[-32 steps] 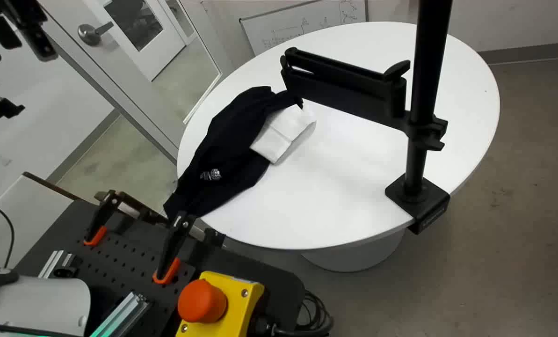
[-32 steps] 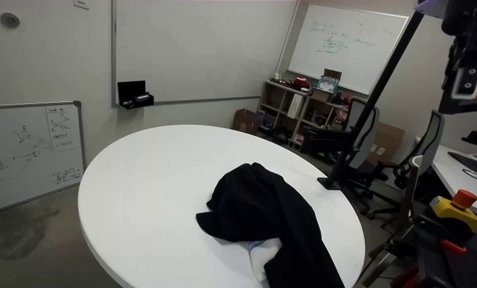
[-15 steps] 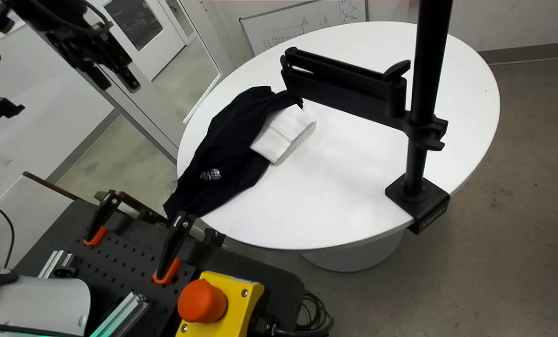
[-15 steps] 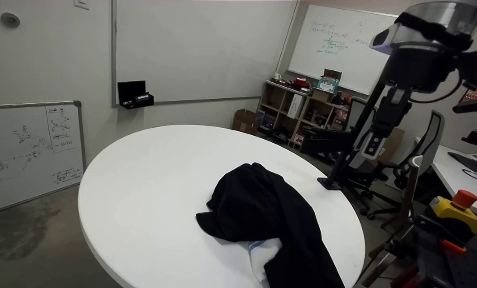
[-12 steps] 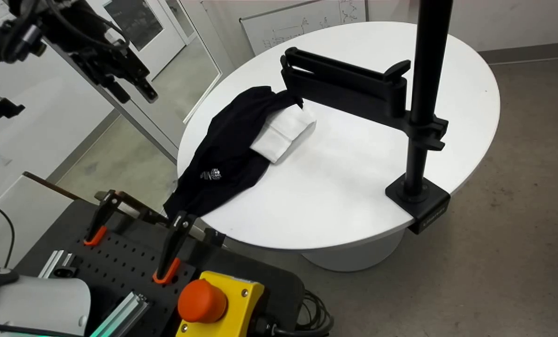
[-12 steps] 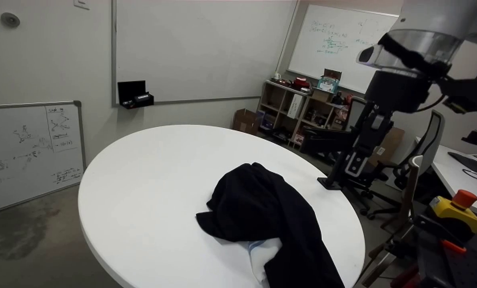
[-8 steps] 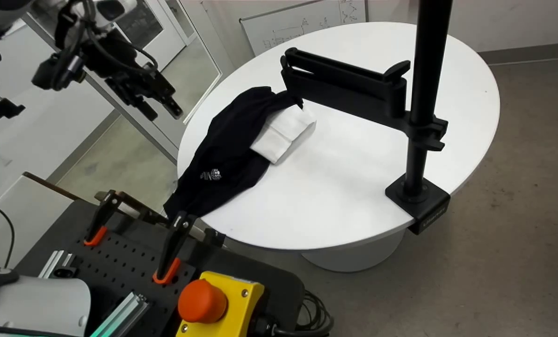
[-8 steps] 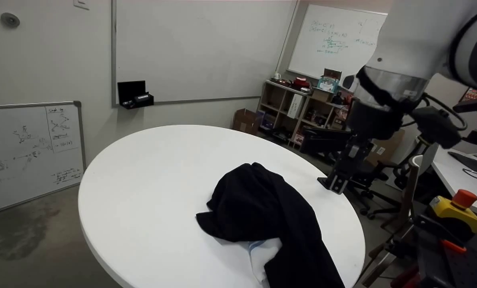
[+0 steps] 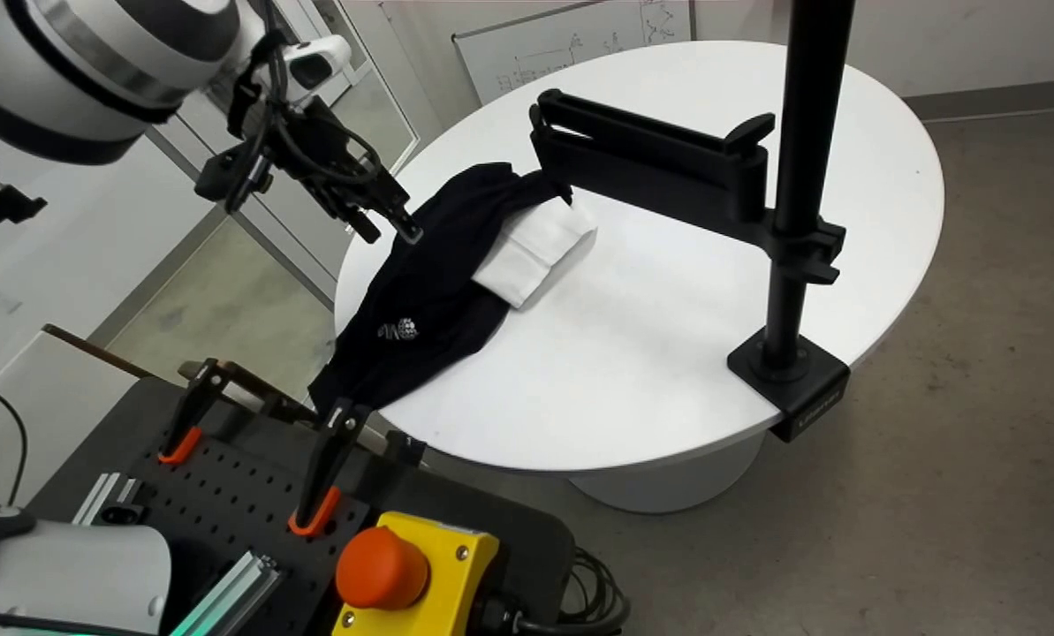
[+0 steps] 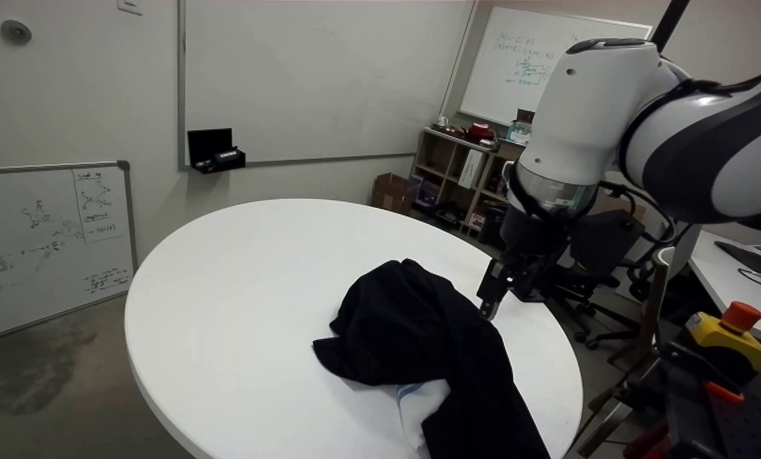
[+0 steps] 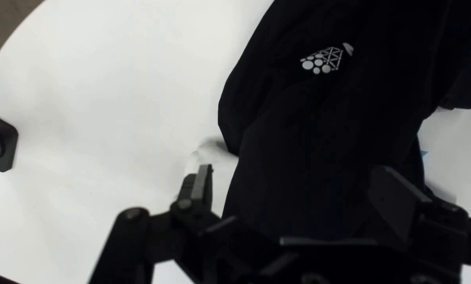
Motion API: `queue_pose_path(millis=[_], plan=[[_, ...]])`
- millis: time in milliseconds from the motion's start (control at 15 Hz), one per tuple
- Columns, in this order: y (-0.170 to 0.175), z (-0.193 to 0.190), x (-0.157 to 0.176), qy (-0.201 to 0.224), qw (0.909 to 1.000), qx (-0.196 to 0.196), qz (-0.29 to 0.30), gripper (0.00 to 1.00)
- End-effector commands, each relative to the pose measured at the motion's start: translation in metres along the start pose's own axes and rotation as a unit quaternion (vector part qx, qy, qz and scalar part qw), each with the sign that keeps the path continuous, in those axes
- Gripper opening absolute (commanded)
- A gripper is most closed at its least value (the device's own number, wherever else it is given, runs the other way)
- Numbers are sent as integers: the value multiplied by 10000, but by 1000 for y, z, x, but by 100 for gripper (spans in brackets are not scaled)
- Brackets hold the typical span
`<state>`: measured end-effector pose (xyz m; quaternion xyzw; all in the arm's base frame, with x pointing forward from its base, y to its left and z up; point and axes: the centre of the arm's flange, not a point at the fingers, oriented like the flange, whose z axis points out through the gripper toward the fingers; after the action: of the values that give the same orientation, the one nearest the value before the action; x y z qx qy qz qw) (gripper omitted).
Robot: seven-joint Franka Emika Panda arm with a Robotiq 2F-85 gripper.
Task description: Take the black and white towels at the same time and put them on the black rod
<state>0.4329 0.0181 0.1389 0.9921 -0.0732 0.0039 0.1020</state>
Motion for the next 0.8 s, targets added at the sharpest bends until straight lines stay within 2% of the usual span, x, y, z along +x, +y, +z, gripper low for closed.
queue_pose_path(millis=[0, 267, 333, 400, 467, 733], plan=[[-29, 38, 20, 78, 9997, 40, 247, 100], [-56, 63, 28, 30, 9995, 62, 303, 98], [-61, 68, 29, 5, 9995, 50, 310, 91], [-64, 73, 31, -9, 9995, 40, 314, 73], [-67, 77, 31, -27, 9995, 31, 324, 68], [-70, 83, 33, -95, 9993, 32, 364, 35]])
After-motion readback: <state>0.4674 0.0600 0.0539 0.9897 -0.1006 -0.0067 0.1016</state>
